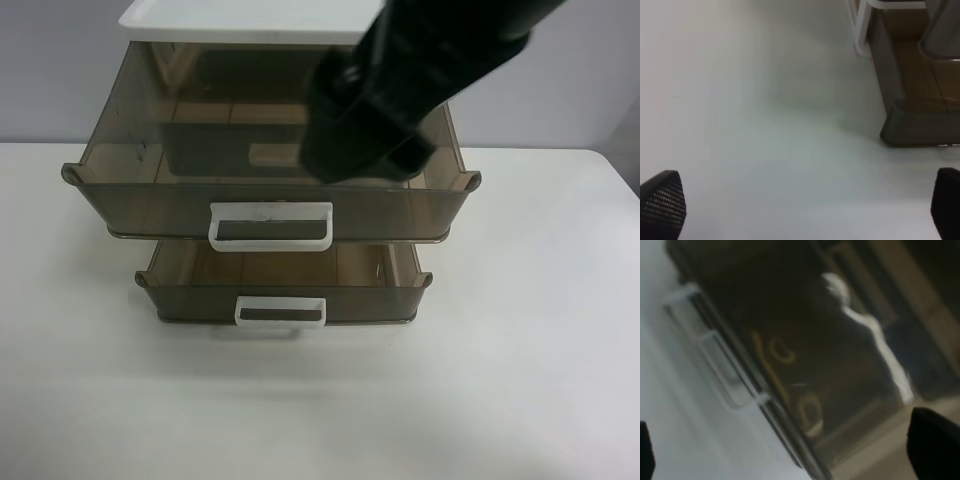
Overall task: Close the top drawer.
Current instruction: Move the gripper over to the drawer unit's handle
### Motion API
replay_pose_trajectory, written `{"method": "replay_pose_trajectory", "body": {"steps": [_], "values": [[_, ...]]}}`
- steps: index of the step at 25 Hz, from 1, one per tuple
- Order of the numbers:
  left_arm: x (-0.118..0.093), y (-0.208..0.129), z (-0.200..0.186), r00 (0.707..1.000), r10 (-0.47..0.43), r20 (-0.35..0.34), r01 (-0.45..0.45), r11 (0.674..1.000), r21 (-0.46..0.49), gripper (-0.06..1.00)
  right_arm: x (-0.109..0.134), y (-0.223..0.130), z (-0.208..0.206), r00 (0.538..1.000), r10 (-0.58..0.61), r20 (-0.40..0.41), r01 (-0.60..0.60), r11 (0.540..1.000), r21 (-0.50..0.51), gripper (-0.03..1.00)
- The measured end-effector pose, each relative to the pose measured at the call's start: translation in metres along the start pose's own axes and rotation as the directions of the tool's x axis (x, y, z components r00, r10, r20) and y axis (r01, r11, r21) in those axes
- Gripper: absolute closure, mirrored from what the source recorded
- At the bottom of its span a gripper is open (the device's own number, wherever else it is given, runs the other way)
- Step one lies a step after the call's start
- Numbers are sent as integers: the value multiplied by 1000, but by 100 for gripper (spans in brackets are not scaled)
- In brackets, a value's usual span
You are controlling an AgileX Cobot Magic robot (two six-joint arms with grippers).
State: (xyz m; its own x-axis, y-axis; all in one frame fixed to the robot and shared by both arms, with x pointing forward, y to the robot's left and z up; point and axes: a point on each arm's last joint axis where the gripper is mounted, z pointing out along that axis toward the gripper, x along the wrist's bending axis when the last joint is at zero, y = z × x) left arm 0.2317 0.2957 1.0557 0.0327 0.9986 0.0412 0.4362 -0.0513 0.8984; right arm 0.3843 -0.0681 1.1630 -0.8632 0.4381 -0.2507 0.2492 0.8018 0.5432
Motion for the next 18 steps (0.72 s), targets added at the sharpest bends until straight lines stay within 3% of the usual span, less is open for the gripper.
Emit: {"method": "replay_pose_trajectory", "body": {"steps": [6, 10, 18], "values": [[0, 0, 0, 1000, 0, 0, 0, 1000, 0, -5, 64, 27, 40, 984, -151, -99, 159, 985, 74, -3], [0, 0, 0, 1000, 0, 0, 0, 1000, 0, -5, 102, 27, 63, 970, -213, -113, 228, 964, 140, -3], [0, 0, 0, 1000, 0, -1, 0, 1000, 0, -5, 131, 18, 109, 962, -247, -114, 270, 914, 302, -3]]}}
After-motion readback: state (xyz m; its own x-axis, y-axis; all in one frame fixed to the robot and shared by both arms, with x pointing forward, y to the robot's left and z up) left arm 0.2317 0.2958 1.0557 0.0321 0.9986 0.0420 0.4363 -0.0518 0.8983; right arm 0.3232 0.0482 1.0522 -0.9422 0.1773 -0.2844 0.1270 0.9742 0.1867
